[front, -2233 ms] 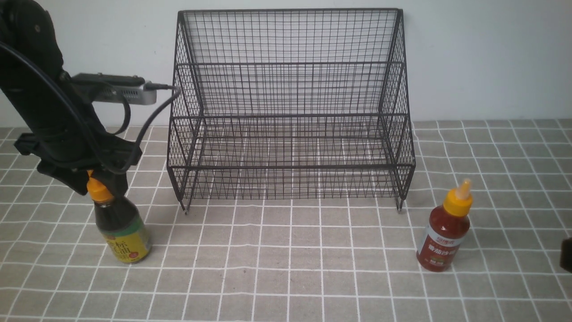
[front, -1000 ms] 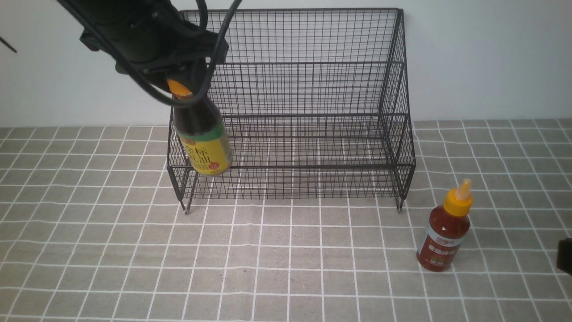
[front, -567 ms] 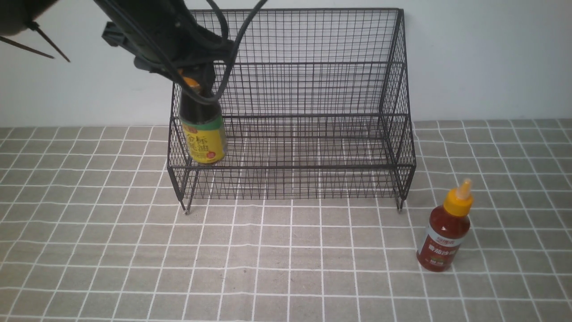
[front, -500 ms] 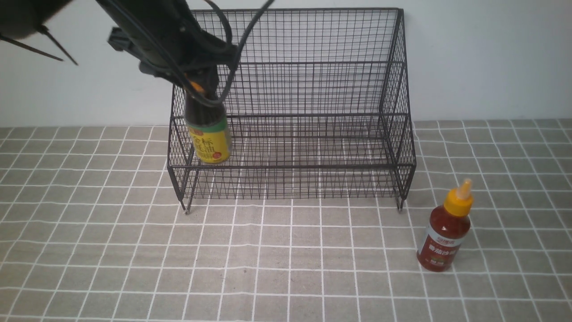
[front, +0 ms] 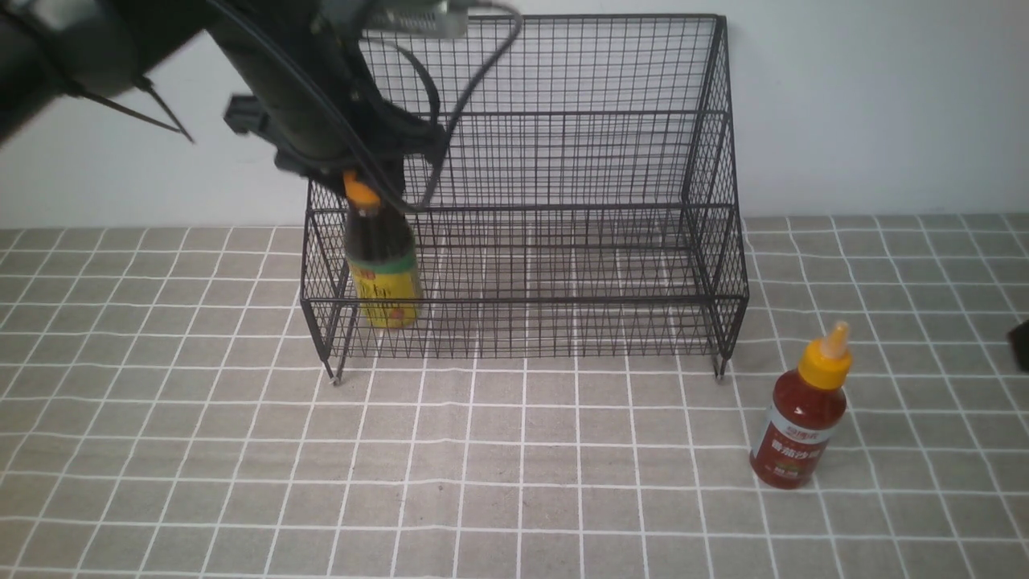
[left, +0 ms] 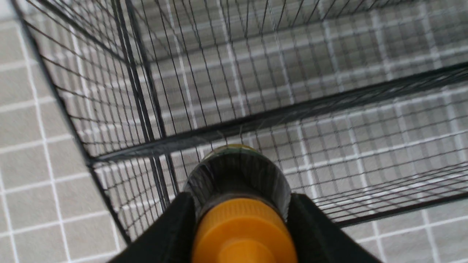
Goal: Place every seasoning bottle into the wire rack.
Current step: Use the left arm to put the condiment bottle back on the shelf, then use the right arm to grab the condiment bottle closest to it
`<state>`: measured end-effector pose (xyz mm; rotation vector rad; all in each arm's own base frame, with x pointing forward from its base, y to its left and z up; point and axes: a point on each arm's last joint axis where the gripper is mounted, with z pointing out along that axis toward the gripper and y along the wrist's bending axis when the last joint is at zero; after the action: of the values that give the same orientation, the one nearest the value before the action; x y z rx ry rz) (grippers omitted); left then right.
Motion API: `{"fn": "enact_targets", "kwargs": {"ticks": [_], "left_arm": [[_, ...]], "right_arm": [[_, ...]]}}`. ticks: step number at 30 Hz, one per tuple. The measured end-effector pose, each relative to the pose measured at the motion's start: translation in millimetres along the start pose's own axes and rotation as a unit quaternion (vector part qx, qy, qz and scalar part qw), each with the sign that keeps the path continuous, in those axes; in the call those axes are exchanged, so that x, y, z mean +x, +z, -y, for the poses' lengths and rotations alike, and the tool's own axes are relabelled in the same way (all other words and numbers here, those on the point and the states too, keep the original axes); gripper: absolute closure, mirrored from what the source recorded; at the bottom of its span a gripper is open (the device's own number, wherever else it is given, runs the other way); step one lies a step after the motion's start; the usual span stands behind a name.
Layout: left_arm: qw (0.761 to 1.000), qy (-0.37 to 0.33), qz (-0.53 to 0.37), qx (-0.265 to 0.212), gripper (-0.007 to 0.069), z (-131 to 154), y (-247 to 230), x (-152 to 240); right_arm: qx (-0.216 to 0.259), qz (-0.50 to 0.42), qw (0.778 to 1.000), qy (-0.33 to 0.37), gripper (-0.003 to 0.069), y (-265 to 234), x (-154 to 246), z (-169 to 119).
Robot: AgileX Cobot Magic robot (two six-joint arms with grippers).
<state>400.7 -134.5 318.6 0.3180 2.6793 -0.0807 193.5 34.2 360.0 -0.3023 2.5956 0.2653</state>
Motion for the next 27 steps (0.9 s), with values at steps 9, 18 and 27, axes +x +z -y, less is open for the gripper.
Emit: {"fn": "enact_targets", "kwargs": {"ticks": [9,18,27], "left_arm": [[1.0,0.003,-0.025,-0.01,0.0335,-1,21,-1],[0.997,0.001,-0.075,-0.018,0.012,-2,31,8],[1.0,-0.003,0.018,-0.013,0.0141,-3,-30,-13]], "right_arm": [[0.015,-0.017,0.998,-0.066,0.0349,45,-21,-17],[0.031,-0.028,0.997,-0.058,0.0098,102,-41,-13],[0.026,-0.054,0.997,-0.039,0.0112,152,-47,-8]]}}
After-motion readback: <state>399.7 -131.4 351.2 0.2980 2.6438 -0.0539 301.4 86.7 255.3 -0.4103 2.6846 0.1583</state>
